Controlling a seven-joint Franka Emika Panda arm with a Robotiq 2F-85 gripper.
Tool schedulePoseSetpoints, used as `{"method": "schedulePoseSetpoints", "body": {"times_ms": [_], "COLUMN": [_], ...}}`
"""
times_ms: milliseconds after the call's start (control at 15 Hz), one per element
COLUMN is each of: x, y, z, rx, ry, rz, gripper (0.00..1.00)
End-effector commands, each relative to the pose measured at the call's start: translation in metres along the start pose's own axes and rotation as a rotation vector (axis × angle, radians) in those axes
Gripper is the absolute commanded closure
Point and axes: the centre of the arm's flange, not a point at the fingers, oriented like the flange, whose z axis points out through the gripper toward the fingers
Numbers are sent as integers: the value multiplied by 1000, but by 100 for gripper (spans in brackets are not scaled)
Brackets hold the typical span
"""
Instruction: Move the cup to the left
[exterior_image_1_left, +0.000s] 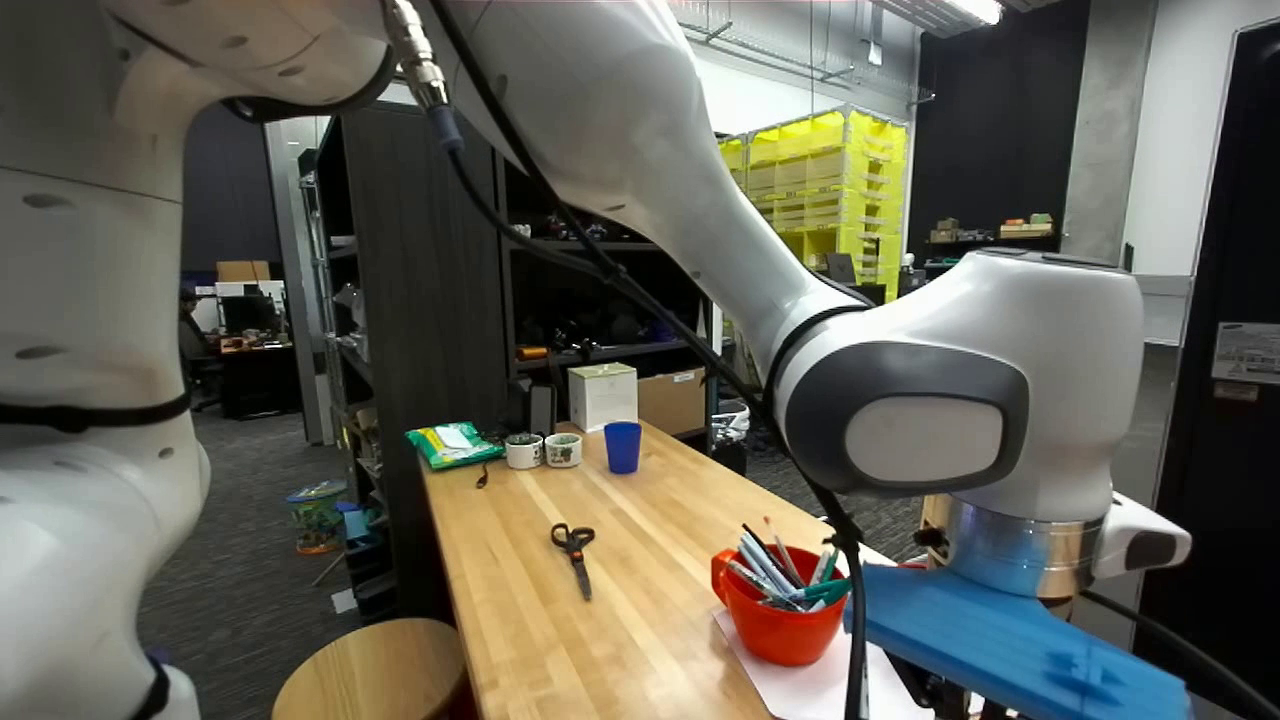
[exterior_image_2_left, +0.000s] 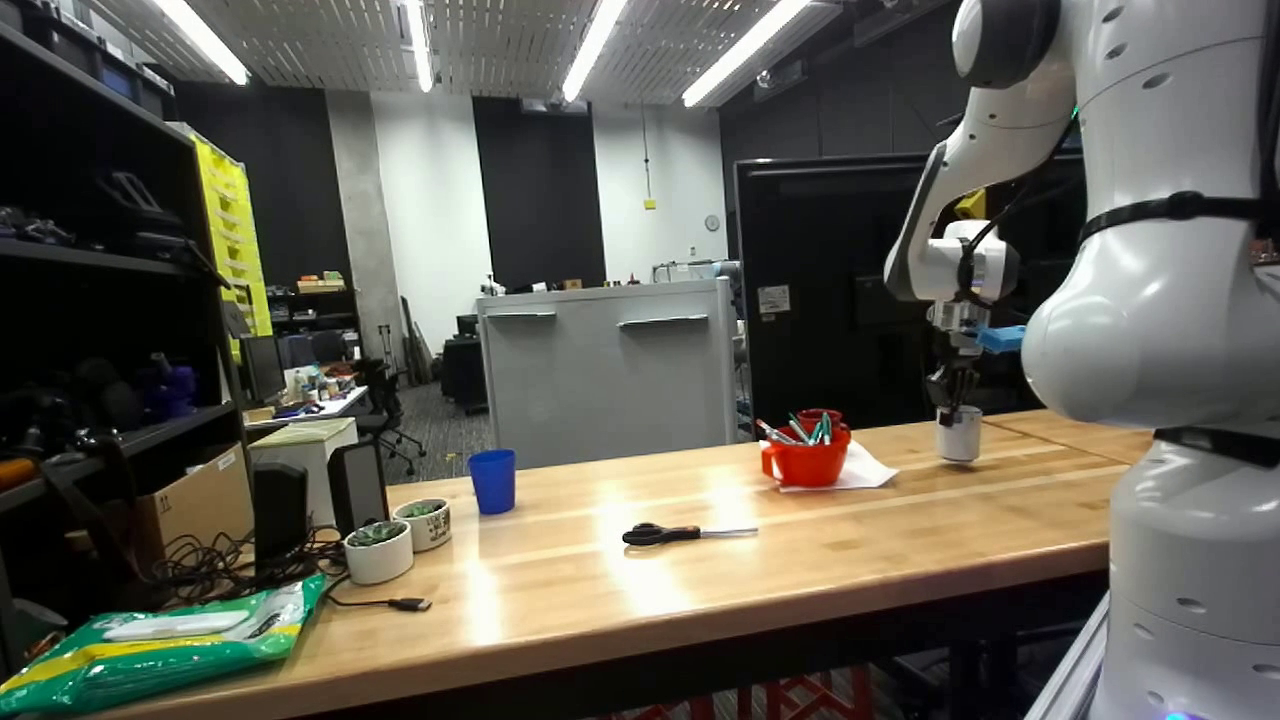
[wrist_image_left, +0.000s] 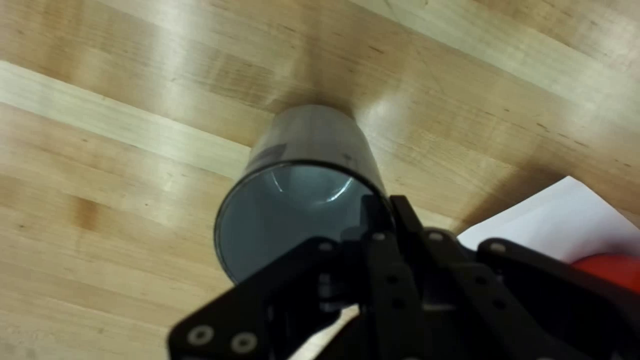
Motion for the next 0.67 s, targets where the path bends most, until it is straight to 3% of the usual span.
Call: {"method": "schedulePoseSetpoints", "body": {"times_ms": [0, 267, 600], "x": [-8, 8, 45], "y": [-26, -66, -141], "z": [-32, -73, -129], "rx": [-30, -101, -180], "ry": [19, 41, 116], "rz": [-84, -230, -441], "gripper": [98, 98, 98]}}
